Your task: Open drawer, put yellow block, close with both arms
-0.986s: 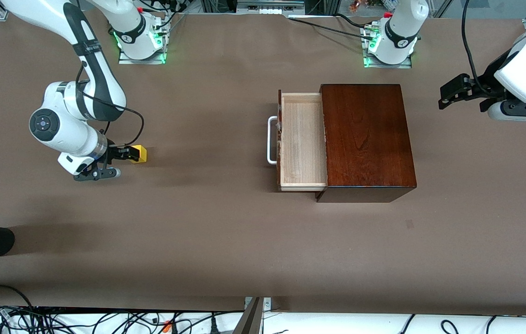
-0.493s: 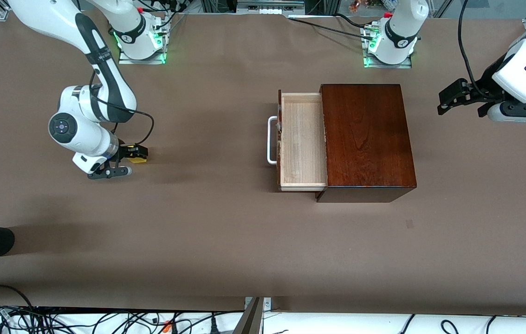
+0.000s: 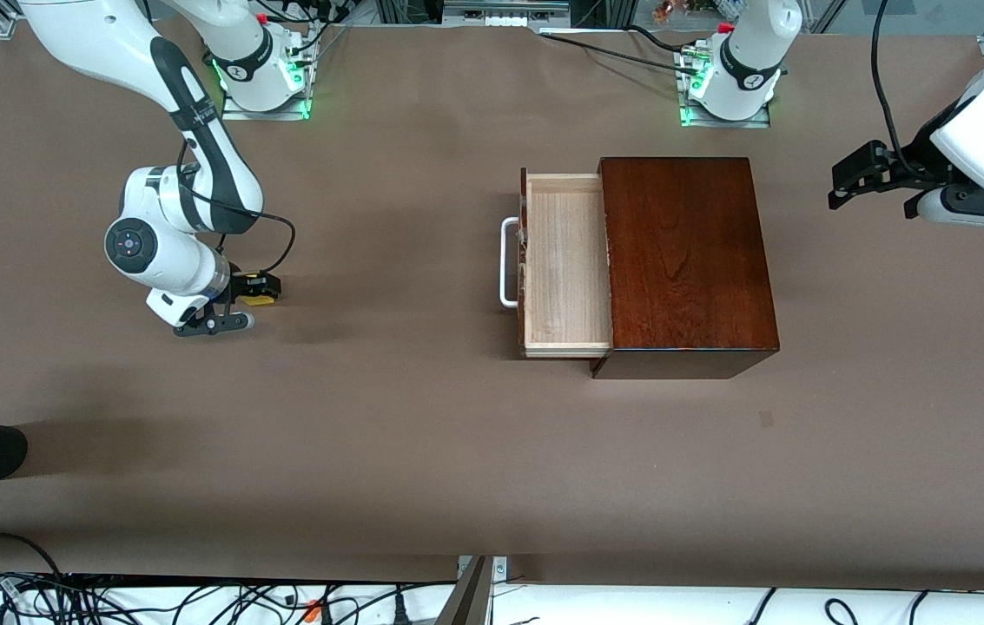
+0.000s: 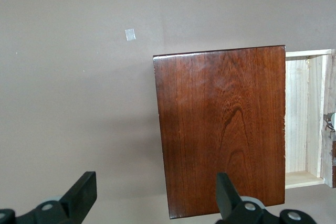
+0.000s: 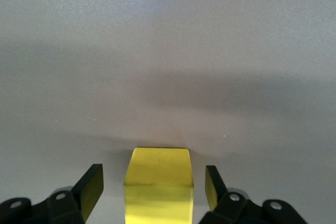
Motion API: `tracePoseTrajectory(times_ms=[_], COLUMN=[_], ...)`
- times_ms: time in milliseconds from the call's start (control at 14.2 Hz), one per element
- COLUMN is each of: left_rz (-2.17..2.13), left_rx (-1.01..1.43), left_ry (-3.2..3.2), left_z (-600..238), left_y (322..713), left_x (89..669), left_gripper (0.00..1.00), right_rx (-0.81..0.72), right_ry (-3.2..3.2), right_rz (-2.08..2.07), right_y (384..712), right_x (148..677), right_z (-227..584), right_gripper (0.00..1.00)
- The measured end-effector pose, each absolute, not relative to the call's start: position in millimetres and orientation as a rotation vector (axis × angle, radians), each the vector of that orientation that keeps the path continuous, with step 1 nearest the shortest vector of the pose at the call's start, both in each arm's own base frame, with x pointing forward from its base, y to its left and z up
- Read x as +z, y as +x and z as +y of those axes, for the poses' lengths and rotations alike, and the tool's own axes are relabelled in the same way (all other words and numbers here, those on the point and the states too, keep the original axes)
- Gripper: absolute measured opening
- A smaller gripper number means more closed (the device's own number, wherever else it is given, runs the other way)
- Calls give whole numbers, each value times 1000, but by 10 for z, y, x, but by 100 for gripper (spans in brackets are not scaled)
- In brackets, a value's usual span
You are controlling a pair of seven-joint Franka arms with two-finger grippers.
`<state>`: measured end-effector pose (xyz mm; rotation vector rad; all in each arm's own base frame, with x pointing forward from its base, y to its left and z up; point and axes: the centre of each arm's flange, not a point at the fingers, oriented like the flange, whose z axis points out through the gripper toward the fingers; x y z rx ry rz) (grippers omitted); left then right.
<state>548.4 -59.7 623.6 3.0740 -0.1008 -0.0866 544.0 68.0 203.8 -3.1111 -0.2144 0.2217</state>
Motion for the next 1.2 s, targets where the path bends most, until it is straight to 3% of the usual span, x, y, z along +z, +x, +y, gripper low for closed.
tracePoseTrajectory(times_ms=[282, 704, 845, 1197], left_rz=[-102, -144, -158, -164], left_rx=[-89, -109, -110, -111], left_ry=[3074, 3105, 3108, 3109], left_z=[-598, -579, -579, -579], left_y=[5482, 5460, 5455, 5450], left_x=[6235, 6229, 6233, 6237], left_gripper=[100, 100, 100, 100], right_rx=[234, 264, 264, 245], right_ry=[-3111, -3110, -3110, -3107], right_rz=[-213, -211, -211, -216], right_y=[5415, 5338, 5337, 5430], right_x=[2005, 1936, 1937, 2072], right_z=[675, 662, 662, 690], right_gripper=[67, 65, 56, 56])
